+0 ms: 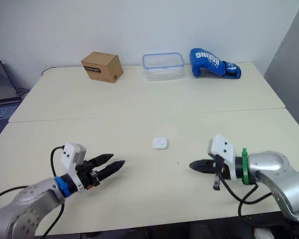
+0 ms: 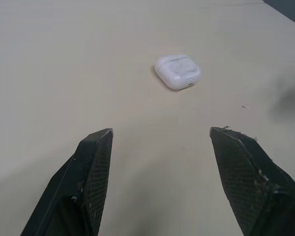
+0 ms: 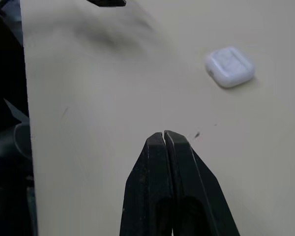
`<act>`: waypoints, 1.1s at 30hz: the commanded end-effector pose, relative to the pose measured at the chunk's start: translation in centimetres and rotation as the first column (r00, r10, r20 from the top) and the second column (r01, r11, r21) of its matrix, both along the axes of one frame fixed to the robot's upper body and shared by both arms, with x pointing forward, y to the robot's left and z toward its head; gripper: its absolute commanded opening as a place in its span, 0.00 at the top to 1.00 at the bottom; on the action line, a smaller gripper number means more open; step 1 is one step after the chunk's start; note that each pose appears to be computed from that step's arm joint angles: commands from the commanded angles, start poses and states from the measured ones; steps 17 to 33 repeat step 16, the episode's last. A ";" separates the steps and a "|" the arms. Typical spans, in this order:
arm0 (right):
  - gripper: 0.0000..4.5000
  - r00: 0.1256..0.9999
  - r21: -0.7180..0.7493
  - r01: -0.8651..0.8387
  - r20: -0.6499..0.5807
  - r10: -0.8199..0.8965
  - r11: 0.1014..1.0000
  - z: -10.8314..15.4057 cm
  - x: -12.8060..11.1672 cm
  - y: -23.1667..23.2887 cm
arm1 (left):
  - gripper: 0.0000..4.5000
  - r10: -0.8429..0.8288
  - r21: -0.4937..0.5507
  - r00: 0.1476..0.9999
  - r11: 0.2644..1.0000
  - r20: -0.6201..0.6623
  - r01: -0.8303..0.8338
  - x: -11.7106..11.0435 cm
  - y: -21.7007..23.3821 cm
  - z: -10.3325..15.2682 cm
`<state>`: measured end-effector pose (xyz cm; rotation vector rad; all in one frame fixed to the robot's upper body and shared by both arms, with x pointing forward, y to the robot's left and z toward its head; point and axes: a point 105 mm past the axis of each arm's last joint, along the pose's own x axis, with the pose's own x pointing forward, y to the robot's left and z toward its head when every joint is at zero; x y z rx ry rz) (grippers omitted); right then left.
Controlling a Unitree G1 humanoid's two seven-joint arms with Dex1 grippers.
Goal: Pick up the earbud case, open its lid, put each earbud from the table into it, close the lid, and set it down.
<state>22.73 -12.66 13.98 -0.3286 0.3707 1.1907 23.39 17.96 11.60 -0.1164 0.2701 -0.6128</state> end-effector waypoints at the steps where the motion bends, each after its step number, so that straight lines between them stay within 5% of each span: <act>1: 1.00 1.000 0.008 0.013 0.003 -0.013 1.000 -0.2 -0.8 0.4 | 0.27 0.032 0.023 0.998 0.999 0.059 -0.033 -1.2 -0.2 0.2; 6: 1.00 0.999 -0.004 0.033 -0.024 -0.033 0.999 -1.4 -0.5 0.2 | 0.27 0.058 0.082 0.997 0.995 0.054 -0.062 -1.7 0.7 -1.7; 33: 1.00 0.999 -0.014 0.035 -0.025 -0.035 0.999 -1.6 -0.3 0.2 | 0.27 0.075 0.043 0.993 0.996 0.088 -0.079 -1.1 1.4 -1.5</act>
